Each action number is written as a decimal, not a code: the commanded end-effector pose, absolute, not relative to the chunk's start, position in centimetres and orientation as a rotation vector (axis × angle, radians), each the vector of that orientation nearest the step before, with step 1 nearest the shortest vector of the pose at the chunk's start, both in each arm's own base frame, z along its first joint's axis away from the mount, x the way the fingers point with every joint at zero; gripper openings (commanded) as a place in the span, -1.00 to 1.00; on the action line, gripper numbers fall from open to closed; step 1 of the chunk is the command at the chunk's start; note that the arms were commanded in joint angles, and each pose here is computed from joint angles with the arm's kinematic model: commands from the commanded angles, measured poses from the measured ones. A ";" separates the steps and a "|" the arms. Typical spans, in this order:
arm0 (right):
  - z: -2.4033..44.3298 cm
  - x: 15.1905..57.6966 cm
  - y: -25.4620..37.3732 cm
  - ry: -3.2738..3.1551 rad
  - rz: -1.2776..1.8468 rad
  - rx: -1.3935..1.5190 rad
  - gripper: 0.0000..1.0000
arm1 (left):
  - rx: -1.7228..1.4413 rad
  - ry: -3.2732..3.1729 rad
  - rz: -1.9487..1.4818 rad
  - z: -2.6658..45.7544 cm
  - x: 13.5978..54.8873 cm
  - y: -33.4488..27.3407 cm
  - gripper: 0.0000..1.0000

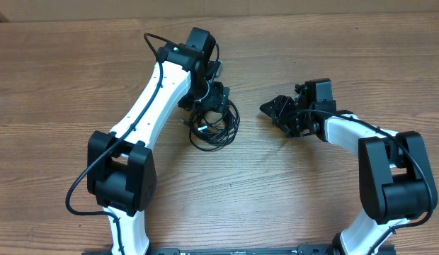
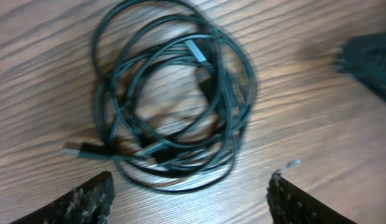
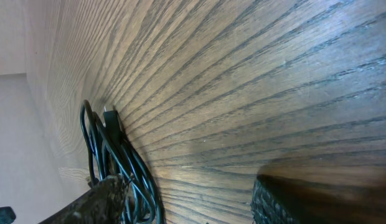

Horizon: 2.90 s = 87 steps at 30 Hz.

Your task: Untangle cables

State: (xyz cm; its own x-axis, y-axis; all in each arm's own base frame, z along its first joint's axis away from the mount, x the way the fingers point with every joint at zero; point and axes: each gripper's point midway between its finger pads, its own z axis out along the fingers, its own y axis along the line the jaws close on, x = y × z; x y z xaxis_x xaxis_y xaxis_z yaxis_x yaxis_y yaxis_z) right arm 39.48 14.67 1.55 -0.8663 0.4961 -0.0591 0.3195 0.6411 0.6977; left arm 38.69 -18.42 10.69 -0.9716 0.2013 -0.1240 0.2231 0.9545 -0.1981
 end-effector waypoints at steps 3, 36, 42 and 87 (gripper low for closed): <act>-0.7 38.3 13.8 2.675 0.952 0.726 0.27 | 0.191 3.062 -0.186 7.9 37.9 -16.9 0.37; -0.7 38.2 13.8 2.679 0.951 0.729 0.25 | -0.287 3.009 -0.258 0.1 37.4 -16.9 -0.03; -0.7 38.2 13.8 2.679 0.951 0.728 0.19 | -0.278 2.988 -0.272 -0.3 37.6 -17.0 -0.86; -0.2 31.7 25.1 2.875 1.137 0.641 -0.44 | -0.017 3.016 -0.437 -2.8 39.3 -19.9 -0.15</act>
State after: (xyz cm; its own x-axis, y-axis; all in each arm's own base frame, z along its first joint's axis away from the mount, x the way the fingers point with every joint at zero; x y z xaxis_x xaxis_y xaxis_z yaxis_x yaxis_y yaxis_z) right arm 31.30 25.64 0.73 -0.9395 0.3009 0.1636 0.3277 0.6508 0.6848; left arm 41.19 -19.49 0.64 -0.9801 -0.0877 -0.1780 -0.0343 0.9583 -0.2837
